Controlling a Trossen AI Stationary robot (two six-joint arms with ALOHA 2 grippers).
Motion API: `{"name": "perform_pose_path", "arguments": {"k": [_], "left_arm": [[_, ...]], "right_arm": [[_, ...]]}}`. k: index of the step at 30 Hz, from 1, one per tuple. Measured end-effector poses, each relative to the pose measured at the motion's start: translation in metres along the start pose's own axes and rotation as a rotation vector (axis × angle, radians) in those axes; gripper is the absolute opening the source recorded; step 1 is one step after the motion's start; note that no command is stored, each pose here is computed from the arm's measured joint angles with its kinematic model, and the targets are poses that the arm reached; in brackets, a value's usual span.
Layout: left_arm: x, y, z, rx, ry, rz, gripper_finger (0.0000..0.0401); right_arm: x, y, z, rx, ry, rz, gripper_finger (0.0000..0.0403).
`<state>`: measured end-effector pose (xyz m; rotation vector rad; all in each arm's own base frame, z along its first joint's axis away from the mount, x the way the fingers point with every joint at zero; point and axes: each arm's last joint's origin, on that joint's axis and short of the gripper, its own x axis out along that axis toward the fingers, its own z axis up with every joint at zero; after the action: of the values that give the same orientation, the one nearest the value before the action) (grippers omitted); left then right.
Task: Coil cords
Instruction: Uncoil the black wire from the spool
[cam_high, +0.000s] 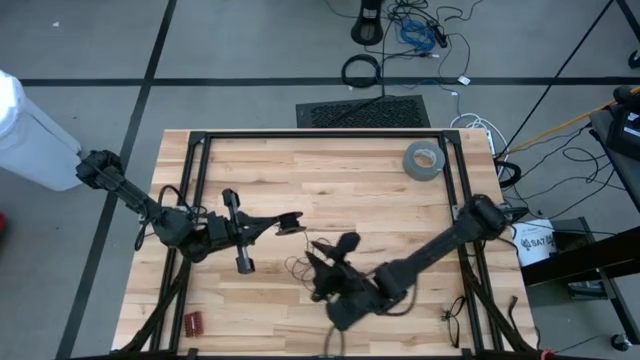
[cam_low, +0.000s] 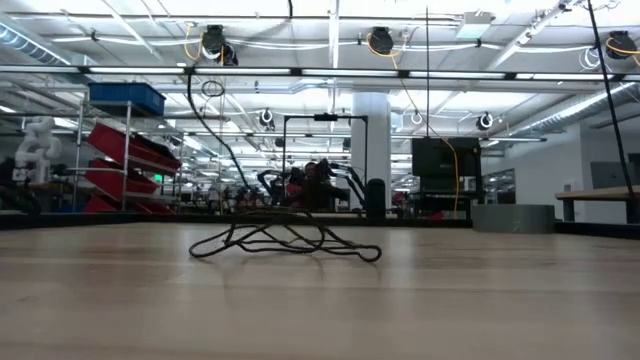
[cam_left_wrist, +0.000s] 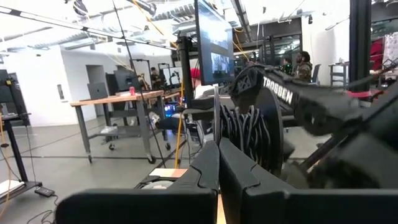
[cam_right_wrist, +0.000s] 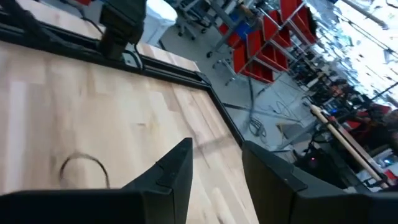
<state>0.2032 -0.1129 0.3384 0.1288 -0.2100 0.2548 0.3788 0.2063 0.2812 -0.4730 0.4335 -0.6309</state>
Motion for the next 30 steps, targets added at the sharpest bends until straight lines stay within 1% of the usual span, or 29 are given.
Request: {"name": "perform_pose_path", "arguments": {"k": [4,7,9,12,16,19,23,27,30], "left_arm": [[0.000,0.000,0.000,0.000,0.000,0.000,0.0001],[0.000,0.000,0.000,0.000,0.000,0.000,0.0001],[0.000,0.000,0.000,0.000,0.000,0.000,0.0001],[0.000,0.000,0.000,0.000,0.000,0.000,0.0001],[0.000,0.000,0.000,-0.001,0.000,0.001,0.0001],[0.000,0.000,0.000,-0.001,0.000,0.001,0.0001],[0.000,0.000,0.000,-0.001,-0.001,0.001,0.0001],[0.000,0.001,0.000,0.000,0.000,0.004,0.0001],[0.001,0.001,0.000,0.000,0.000,0.004,0.0001]], "right_arm": [[-0.040,-0.018,0.001,-0.007,0.001,0.058,0.0128],[-0.069,-0.031,-0.002,-0.002,0.013,0.137,0.0128],[-0.086,-0.038,-0.005,0.004,0.023,0.170,0.0128],[-0.105,-0.039,-0.016,0.003,0.012,0.174,0.0128],[-0.121,-0.031,-0.036,-0.005,-0.018,0.153,0.0128],[-0.123,-0.024,-0.058,0.002,-0.011,0.145,0.0128],[-0.118,-0.018,-0.089,0.058,-0.037,0.074,0.0128],[-0.100,-0.017,-0.113,0.140,-0.063,-0.013,0.0128],[-0.084,-0.016,-0.132,0.170,-0.063,-0.060,0.0128]]}}
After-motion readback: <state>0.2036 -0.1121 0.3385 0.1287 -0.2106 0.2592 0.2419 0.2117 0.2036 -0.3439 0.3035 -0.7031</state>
